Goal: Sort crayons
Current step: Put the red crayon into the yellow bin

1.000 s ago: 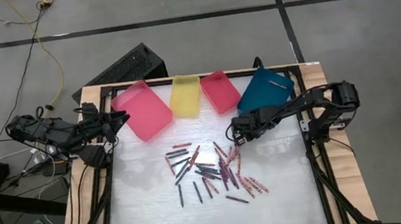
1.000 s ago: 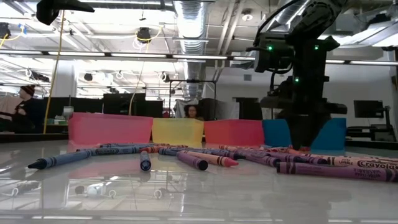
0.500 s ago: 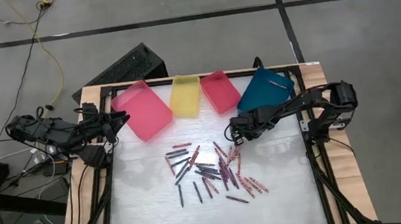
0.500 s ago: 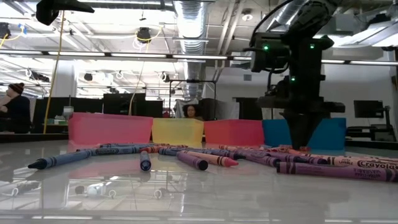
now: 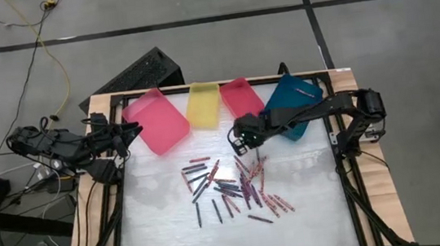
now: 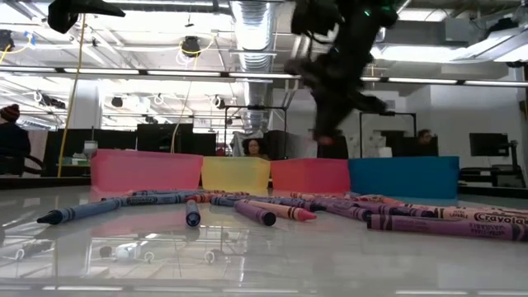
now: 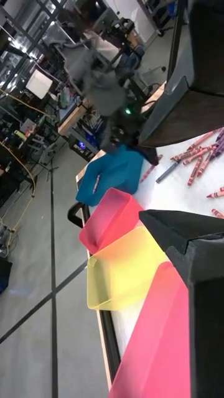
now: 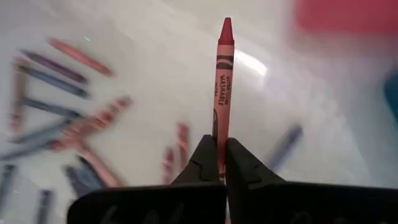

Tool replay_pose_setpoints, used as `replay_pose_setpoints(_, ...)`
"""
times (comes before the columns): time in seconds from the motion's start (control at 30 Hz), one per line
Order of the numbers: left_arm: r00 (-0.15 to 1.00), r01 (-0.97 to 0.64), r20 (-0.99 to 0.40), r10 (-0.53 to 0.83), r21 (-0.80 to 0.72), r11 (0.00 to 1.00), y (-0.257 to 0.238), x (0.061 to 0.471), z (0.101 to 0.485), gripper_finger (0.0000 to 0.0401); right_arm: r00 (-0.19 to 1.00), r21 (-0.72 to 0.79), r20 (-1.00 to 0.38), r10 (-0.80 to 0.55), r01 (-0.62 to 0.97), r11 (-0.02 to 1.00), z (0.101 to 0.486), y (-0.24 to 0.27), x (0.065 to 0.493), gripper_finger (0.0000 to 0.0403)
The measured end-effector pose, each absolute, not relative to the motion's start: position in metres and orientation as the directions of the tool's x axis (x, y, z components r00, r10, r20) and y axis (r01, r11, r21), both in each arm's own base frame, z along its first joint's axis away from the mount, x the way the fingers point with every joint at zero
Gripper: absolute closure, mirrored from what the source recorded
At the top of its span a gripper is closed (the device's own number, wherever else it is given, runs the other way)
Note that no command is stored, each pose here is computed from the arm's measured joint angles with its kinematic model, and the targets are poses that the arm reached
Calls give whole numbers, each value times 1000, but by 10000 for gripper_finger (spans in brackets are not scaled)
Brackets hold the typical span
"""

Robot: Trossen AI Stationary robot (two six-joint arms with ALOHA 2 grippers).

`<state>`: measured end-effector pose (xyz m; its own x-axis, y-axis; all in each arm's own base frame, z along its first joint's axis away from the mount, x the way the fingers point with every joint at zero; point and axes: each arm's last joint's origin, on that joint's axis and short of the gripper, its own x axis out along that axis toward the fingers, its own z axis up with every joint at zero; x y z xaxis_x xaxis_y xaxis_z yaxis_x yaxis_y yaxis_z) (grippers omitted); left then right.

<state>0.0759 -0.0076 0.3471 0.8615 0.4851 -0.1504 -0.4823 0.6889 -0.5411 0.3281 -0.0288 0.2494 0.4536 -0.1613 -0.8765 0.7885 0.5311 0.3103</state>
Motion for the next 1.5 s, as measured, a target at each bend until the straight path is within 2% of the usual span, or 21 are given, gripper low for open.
replay_pose_setpoints(0.17,861,-483,-151,486,-541,689,-8,76,347,236,572,353,-785,-239,729,587,281,-44,342,398)
replay_pose_setpoints(0.33,860,-485,-150,488,-540,688,-7,76,347,236,664,402,-684,-301,689,603,295,-66,350,398)
replay_pose_setpoints(0.6,854,-493,-148,499,-538,684,-7,76,347,236,721,449,-581,-377,671,590,305,-97,351,398)
replay_pose_setpoints(0.83,850,-499,-147,507,-536,681,-7,76,347,236,758,456,-494,-426,643,615,307,-116,358,398)
replay_pose_setpoints(0.9,849,-499,-147,507,-536,681,-7,76,347,236,782,443,-460,-422,613,654,301,-119,368,398)
replay_pose_setpoints(1.23,850,-497,-147,505,-538,681,-7,76,347,236,786,413,-509,-352,581,701,267,-144,404,398)
replay_pose_setpoints(1.5,851,-495,-147,504,-545,677,-7,76,347,236,722,351,-613,-321,613,708,249,-167,430,398)
